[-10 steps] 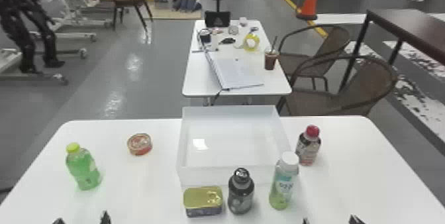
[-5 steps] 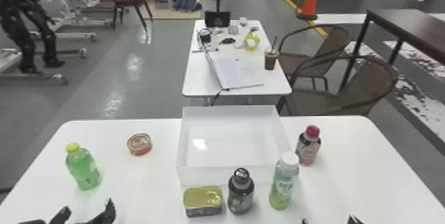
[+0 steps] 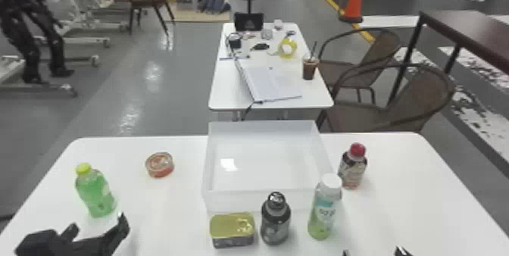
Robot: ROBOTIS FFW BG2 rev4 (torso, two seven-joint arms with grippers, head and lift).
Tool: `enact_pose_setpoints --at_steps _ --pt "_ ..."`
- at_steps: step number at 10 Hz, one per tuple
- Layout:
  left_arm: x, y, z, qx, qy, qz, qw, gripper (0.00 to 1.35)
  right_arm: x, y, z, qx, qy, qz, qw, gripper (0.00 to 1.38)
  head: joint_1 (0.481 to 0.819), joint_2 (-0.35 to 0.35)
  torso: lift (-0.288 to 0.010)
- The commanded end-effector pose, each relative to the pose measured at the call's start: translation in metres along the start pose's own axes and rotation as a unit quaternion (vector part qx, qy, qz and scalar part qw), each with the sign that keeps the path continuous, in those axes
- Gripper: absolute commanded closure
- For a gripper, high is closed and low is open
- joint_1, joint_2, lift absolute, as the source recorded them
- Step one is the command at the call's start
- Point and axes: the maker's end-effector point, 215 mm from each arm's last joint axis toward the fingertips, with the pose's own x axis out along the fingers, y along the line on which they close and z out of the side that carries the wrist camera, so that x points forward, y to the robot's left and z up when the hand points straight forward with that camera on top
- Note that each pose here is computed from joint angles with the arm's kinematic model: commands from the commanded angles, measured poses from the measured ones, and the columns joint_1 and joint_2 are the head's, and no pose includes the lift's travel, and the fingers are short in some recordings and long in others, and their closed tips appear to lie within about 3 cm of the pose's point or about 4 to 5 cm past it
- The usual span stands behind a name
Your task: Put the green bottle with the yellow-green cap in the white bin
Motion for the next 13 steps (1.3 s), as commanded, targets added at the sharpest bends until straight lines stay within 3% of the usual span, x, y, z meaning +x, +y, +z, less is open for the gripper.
enact_pose_setpoints --at_steps 1,5,9,11,13 --pt "0.018 -0.003 0.006 -0.005 -0.006 0.002 1.0000 0.17 0.001 0.002 -0.002 0.000 0.002 0.002 1.000 0.09 0.549 0.000 -0.100" --pt "0.054 0.015 0.023 0.012 -0.013 0.019 0.9997 0.17 0.006 0.007 -0.002 0.002 0.002 0.012 1.000 0.09 0.549 0.000 -0.100" --pt "0.074 0.043 0.022 0.024 0.003 0.035 0.9991 0.21 0.007 0.009 -0.003 0.003 0.003 0.016 1.000 0.09 0.549 0.000 -0.100" --pt "0.075 0.046 0.012 0.028 0.025 0.032 0.9988 0.84 0.007 0.010 -0.004 0.008 0.004 0.015 1.000 0.09 0.549 0.000 -0.100" --pt "0.075 0.043 0.013 0.023 0.020 0.035 0.9989 0.82 0.008 0.010 -0.004 0.007 0.004 0.017 1.000 0.09 0.549 0.000 -0.100"
